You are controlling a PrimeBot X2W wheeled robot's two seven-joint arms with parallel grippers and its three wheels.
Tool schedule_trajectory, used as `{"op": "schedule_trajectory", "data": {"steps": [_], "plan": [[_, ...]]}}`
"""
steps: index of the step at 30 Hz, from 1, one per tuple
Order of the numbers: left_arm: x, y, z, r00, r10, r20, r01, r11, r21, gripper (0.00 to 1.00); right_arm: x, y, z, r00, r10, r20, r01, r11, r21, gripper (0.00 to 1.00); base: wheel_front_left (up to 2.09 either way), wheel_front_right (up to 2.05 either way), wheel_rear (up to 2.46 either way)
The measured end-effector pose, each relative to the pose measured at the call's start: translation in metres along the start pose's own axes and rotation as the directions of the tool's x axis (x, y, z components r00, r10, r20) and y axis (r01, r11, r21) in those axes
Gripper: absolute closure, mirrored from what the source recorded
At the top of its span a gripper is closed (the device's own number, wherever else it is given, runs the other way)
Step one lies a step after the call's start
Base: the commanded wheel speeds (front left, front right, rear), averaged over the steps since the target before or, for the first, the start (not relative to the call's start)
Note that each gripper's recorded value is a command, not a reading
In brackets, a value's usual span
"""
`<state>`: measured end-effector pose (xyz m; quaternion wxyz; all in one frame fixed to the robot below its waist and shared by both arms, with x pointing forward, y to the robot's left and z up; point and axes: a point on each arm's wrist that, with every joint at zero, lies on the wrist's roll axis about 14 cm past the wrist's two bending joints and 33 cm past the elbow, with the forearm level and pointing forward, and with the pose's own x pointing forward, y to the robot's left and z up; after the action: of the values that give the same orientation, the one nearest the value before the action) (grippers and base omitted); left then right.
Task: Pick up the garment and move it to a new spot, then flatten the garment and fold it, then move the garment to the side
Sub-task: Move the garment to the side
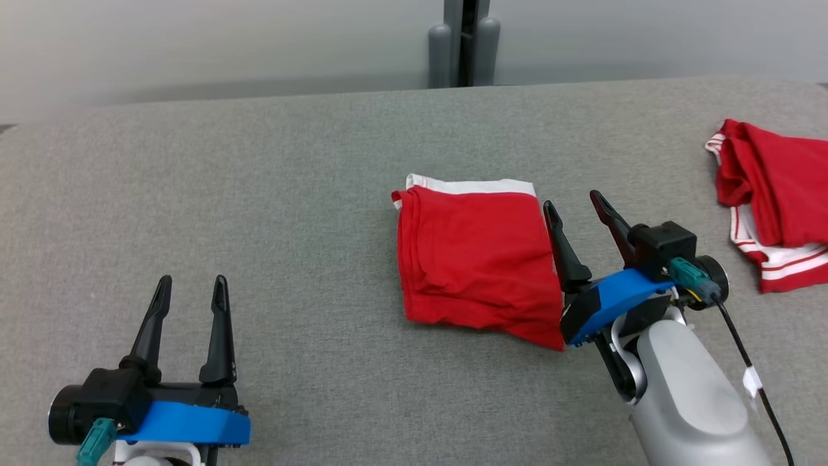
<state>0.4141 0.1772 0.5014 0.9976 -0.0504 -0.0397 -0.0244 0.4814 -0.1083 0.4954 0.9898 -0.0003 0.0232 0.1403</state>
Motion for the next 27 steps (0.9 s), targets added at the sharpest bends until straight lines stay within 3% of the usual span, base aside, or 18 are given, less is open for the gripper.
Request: {"op": "schedule_trajectory", "data": {"steps": [5,10,19,20,21,22,27], "plan": [[0.003,0.006,-0.007,1.0,0.016,-0.018,-0.017,1.0,-0.003,0.0,0.015,0.002,-0.04,0.991,0.011,-0.134,-0.012,1.0,0.0,0.0,0.0,0.0,0.0],[0.005,0.015,-0.013,0.999,0.04,-0.033,-0.04,0.999,-0.003,0.0,0.013,0.004,-0.09,0.954,0.02,-0.298,-0.016,1.0,0.016,0.0,0.0,0.0,0.0],[0.009,0.017,-0.018,0.998,0.046,-0.045,-0.047,0.999,-0.006,0.0,0.008,0.015,-0.122,0.919,0.053,-0.39,-0.033,0.998,0.056,0.0,0.0,0.0,0.0],[0.011,0.016,-0.018,0.998,0.043,-0.043,-0.043,0.999,-0.007,0.0,0.008,0.017,-0.124,0.917,0.059,-0.396,-0.038,0.997,0.06,0.15,0.0,0.0,0.0],[0.012,0.015,-0.018,0.998,0.039,-0.041,-0.04,0.999,-0.008,0.0,0.008,0.019,-0.124,0.916,0.064,-0.396,-0.039,0.997,0.071,0.61,0.0,0.0,0.0],[0.013,0.013,-0.018,0.999,0.036,-0.04,-0.036,0.999,-0.009,0.0,0.008,0.021,-0.124,0.916,0.07,-0.395,-0.039,0.996,0.084,1.0,0.0,0.0,0.0],[0.021,0.005,-0.018,0.999,0.013,-0.034,-0.013,1.0,-0.022,0.0,0.009,0.028,-0.121,0.926,0.091,-0.366,-0.059,0.993,0.1,1.0,0.0,0.0,0.0]]}}
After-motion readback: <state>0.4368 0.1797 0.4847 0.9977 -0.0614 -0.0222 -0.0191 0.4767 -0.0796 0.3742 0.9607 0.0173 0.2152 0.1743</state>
